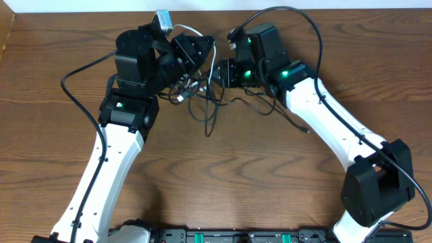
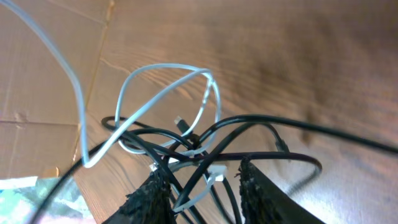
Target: Untangle cables
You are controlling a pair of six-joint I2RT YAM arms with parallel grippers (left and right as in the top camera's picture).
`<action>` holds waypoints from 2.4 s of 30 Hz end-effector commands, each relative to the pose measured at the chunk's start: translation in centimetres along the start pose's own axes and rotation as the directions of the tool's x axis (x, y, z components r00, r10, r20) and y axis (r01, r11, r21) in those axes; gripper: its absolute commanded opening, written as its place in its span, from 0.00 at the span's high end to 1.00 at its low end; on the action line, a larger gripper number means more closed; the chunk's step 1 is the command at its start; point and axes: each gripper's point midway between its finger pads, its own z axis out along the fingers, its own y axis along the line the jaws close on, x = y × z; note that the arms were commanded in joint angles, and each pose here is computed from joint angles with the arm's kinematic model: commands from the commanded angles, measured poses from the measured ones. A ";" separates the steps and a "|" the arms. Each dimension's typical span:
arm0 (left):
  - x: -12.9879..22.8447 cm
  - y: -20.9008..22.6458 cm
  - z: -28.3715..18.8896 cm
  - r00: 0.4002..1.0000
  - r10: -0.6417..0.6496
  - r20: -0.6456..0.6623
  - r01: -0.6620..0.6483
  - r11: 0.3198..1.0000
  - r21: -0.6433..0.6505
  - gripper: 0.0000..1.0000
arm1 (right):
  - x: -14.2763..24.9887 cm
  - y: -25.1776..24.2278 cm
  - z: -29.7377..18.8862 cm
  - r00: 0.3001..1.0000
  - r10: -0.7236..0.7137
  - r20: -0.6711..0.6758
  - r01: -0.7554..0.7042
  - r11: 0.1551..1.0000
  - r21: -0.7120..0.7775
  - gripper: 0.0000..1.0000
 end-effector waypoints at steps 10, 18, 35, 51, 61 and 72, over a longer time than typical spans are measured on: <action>-4.7 -6.7 -2.4 0.985 -0.004 0.173 -0.038 0.971 0.236 0.92 | 3.2 -3.3 2.7 0.993 0.040 -0.113 -0.031 0.996 0.082 0.69; -7.9 -5.7 -4.2 0.970 -0.059 0.236 0.001 0.971 0.240 0.92 | 3.1 -4.2 2.5 0.992 0.057 -0.110 -0.046 0.994 0.101 0.69; -6.4 -1.9 -3.5 0.974 0.136 0.179 -0.151 0.986 0.072 0.92 | 4.2 -4.7 2.2 0.984 0.090 -0.151 -0.072 0.990 0.122 0.68; -5.7 3.5 -4.2 0.965 0.247 0.094 -0.235 0.964 -0.121 0.92 | 5.0 -4.9 2.1 0.978 0.107 -0.180 -0.082 0.987 0.137 0.68; -5.2 -1.1 -4.8 0.963 0.267 0.042 -0.268 0.963 0.008 0.93 | 3.7 -6.5 0.9 0.981 0.109 -0.162 -0.089 0.988 0.122 0.69; -8.7 -13.0 -9.0 0.901 0.373 0.219 -0.408 0.903 0.138 0.92 | 1.4 -7.6 -1.5 0.986 0.109 -0.127 -0.103 0.993 0.052 0.71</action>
